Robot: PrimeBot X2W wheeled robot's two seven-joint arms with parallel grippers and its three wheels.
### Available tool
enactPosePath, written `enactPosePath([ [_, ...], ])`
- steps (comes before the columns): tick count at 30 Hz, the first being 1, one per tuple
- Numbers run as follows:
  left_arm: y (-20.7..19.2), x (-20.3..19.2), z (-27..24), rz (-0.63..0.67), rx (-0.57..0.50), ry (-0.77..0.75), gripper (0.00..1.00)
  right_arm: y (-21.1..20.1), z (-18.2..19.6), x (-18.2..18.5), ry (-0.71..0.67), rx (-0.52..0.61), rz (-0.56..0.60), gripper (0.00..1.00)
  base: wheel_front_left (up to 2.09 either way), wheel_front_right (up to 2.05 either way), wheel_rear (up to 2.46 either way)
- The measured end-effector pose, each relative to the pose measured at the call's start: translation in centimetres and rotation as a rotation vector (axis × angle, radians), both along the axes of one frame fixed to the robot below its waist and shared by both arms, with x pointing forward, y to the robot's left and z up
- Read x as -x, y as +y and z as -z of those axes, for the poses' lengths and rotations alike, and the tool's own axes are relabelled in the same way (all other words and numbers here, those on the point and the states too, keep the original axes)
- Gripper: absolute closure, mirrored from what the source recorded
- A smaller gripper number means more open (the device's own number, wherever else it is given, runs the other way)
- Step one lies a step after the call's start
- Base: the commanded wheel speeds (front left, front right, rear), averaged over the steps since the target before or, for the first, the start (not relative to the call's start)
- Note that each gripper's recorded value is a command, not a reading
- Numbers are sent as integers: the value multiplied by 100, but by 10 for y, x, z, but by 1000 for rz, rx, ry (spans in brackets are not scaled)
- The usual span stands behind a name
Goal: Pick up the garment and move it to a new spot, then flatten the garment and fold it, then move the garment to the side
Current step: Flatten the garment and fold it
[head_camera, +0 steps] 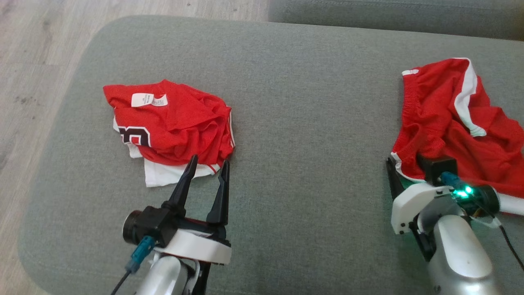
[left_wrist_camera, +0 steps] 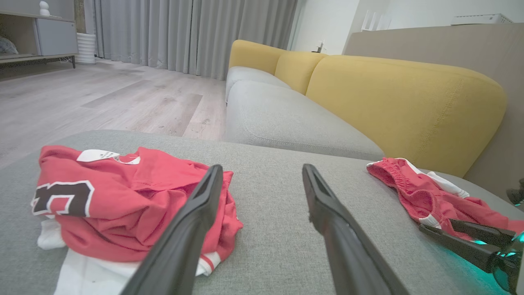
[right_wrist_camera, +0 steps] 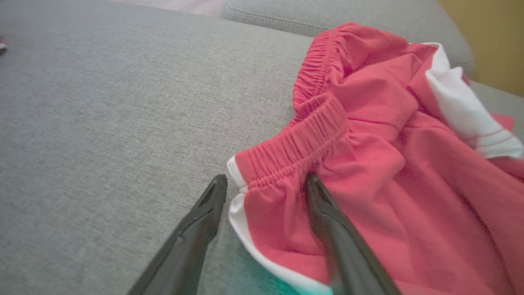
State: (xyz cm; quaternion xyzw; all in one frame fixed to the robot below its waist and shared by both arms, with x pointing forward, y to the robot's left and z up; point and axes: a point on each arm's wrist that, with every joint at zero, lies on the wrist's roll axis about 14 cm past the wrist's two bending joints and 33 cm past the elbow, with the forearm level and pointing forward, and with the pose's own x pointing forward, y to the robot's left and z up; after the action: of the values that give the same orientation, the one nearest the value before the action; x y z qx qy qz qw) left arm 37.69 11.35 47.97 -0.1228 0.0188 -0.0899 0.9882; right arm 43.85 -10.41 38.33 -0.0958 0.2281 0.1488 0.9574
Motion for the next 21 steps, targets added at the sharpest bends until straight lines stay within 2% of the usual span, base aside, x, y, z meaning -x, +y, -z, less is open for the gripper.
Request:
enactPosePath([
  [1, 1, 0, 0, -2, -1, -1, 0, 3, 2, 0, 3, -6, -6, 100, 0, 0, 0],
  [10, 0, -1, -1, -2, 5, -1, 0, 55, -16, -1, -83, -113, -148, 100, 0, 0, 0],
  [21, -3, 1, -7, 8, 5, -18, 0, 130, -29, 41, -86, -205, -400, 100, 0, 0, 0],
])
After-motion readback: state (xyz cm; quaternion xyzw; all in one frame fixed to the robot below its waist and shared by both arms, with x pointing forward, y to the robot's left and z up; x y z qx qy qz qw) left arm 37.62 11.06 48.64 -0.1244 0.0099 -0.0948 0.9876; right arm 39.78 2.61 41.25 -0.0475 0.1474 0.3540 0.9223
